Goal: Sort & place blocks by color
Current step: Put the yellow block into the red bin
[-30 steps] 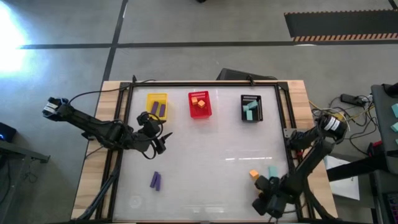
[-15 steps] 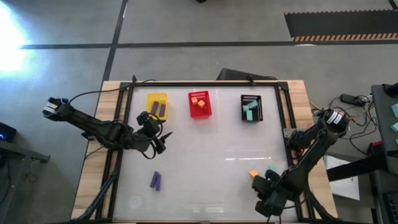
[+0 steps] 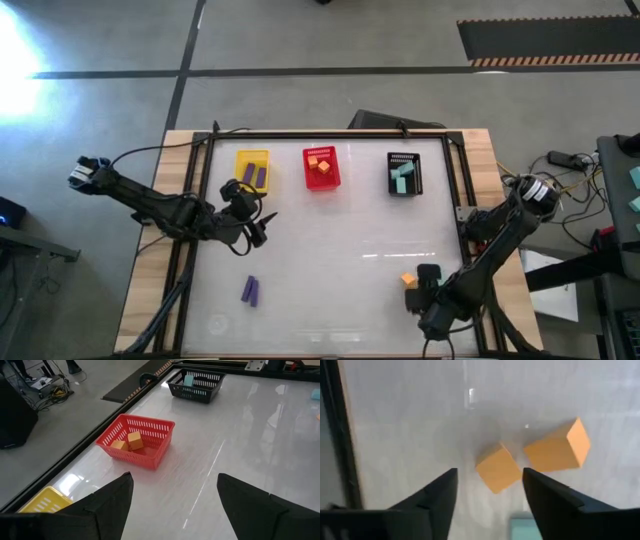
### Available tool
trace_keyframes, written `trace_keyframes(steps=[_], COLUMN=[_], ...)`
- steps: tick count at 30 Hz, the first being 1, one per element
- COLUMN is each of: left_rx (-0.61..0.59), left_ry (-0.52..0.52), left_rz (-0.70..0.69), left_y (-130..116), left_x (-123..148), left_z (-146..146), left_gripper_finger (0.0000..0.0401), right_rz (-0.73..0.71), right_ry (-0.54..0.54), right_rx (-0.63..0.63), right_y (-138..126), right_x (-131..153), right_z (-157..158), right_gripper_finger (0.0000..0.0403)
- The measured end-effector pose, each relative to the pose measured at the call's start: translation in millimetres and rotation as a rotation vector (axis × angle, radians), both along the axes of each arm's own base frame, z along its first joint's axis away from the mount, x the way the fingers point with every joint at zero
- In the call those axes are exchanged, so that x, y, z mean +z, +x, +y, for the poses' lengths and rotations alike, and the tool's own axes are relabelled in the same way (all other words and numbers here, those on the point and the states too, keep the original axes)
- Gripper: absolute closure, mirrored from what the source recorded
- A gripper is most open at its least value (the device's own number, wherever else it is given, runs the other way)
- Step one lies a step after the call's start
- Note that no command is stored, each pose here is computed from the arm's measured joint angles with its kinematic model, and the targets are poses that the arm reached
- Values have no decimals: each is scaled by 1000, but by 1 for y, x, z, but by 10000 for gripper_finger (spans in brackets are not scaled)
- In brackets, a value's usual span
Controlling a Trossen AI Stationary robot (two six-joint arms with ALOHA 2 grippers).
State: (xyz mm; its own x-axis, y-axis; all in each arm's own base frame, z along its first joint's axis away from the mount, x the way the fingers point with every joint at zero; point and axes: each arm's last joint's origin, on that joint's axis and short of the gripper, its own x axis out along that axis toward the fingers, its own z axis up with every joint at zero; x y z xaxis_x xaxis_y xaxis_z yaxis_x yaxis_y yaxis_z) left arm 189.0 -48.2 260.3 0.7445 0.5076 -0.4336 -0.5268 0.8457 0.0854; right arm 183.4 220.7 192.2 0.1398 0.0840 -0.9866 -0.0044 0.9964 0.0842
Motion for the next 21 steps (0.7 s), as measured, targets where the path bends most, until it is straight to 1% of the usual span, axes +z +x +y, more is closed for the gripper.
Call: trace_keyframes(steps=[4,8,15,21], left_rx=[0,0,1,1], left_ry=[0,-1,-3,-2], left_rz=[0,-1,-5,-4], left_y=[0,0,0,0], left_x=[0,0,0,0], left_z=[0,0,0,0], left_gripper_finger=[129,129,129,129], right_rz=[20,38,52,48], right_ry=[-44,-73,-99,-94], right_rx=[116,157,196,228], right_y=[2,4,6,8], right_x=[-11,-20,-30,-35], right_z=[3,5,7,10], right_gripper_finger=[158,159,198,245])
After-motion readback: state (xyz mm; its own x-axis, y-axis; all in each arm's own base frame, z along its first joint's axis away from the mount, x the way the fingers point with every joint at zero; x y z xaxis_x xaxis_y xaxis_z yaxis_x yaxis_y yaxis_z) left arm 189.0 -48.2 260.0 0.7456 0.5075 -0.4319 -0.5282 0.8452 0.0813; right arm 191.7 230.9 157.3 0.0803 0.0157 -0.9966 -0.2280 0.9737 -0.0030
